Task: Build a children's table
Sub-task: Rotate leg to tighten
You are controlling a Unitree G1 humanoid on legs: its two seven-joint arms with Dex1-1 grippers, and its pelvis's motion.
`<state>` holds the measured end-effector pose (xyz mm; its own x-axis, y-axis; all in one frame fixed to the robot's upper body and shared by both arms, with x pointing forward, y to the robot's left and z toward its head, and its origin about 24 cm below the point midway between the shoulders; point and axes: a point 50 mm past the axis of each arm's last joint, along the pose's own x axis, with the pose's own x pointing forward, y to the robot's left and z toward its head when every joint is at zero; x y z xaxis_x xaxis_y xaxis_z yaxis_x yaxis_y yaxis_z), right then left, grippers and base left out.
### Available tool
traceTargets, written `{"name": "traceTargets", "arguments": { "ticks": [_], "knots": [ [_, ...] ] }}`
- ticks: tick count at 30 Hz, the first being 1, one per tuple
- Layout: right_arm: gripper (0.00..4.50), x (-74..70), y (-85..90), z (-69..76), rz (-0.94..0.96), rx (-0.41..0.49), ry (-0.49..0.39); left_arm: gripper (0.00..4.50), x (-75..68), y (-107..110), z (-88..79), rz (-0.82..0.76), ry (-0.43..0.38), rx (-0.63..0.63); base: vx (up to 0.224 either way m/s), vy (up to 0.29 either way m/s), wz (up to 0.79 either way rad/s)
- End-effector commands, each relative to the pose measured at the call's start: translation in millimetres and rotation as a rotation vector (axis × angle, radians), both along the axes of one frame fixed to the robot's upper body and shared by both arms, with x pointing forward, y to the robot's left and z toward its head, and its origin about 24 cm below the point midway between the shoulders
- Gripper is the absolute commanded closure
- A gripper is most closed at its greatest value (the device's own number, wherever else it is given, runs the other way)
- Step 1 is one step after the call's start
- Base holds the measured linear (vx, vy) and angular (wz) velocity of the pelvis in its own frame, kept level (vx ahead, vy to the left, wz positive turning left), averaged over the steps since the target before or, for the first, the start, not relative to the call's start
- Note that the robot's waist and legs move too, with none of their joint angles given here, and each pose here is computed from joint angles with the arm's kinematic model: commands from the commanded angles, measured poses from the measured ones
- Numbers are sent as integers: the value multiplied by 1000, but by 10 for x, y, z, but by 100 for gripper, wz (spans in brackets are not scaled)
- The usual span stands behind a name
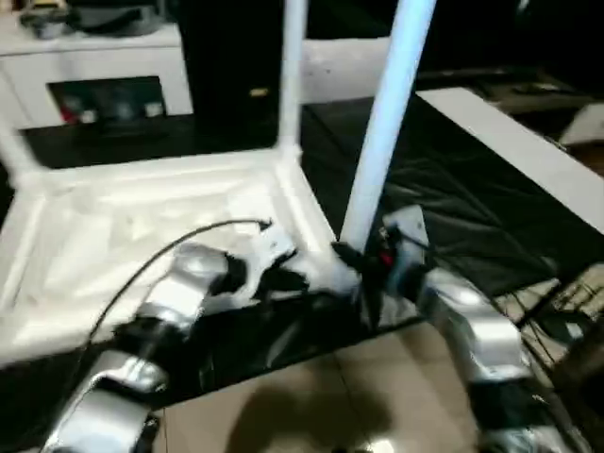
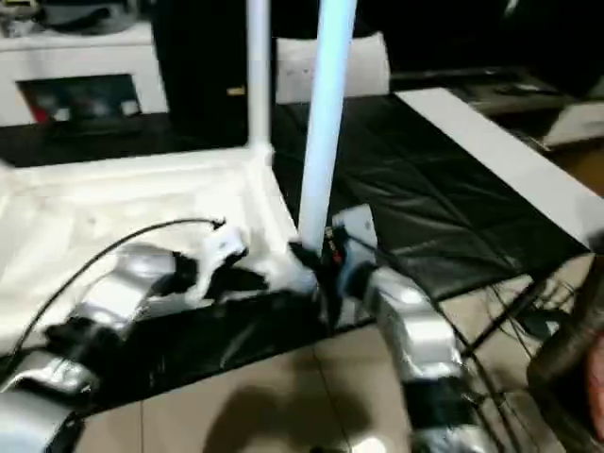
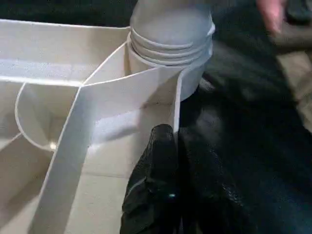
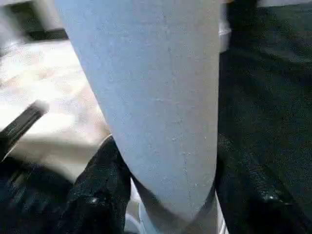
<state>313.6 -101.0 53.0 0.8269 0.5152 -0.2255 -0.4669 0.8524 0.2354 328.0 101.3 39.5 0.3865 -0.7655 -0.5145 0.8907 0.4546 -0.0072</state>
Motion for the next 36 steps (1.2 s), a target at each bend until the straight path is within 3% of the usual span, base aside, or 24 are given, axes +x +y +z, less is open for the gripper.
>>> {"name": "traceTargets", "arguments": {
  "ticks": [1, 3, 5, 11, 15, 22, 23, 26, 32, 36],
  "knots": [
    [247, -85, 589, -105, 93, 79, 108, 450, 153, -345, 263, 88, -119, -91, 0, 0, 0],
    [247, -84, 591, -105, 91, 79, 108, 450, 154, -345, 264, 88, -120, -91, 0, 0, 0],
    [177, -41, 602, -70, 34, 99, 86, 450, 159, -351, 290, 77, -136, -88, 0, 0, 0],
    [128, -32, 544, 22, 0, 144, 16, 450, 118, -316, 279, 25, -146, -63, 26, -13, 3],
    [92, -67, 297, 81, 45, 134, -81, 450, 53, -186, 231, -73, -141, -27, 54, -50, 1],
    [25, -152, 12, 103, 161, 94, -151, 450, -22, -56, 193, -174, -117, -3, 9, -16, -2],
    [14, -209, -142, 110, 240, 58, -169, 450, -62, 10, 180, -231, -100, 10, 0, 0, 0],
    [1, -314, -371, 120, 392, -5, -169, 450, -127, 134, 159, -341, -79, 52, 0, 0, 0],
    [1, -389, -562, 113, 576, -121, -115, 450, -214, 292, 162, -482, -31, 78, 0, 0, 0],
    [1, -451, -598, 134, 730, -129, -73, 450, -292, 361, 172, -598, 19, 96, 0, 0, 0]
  ]
}}
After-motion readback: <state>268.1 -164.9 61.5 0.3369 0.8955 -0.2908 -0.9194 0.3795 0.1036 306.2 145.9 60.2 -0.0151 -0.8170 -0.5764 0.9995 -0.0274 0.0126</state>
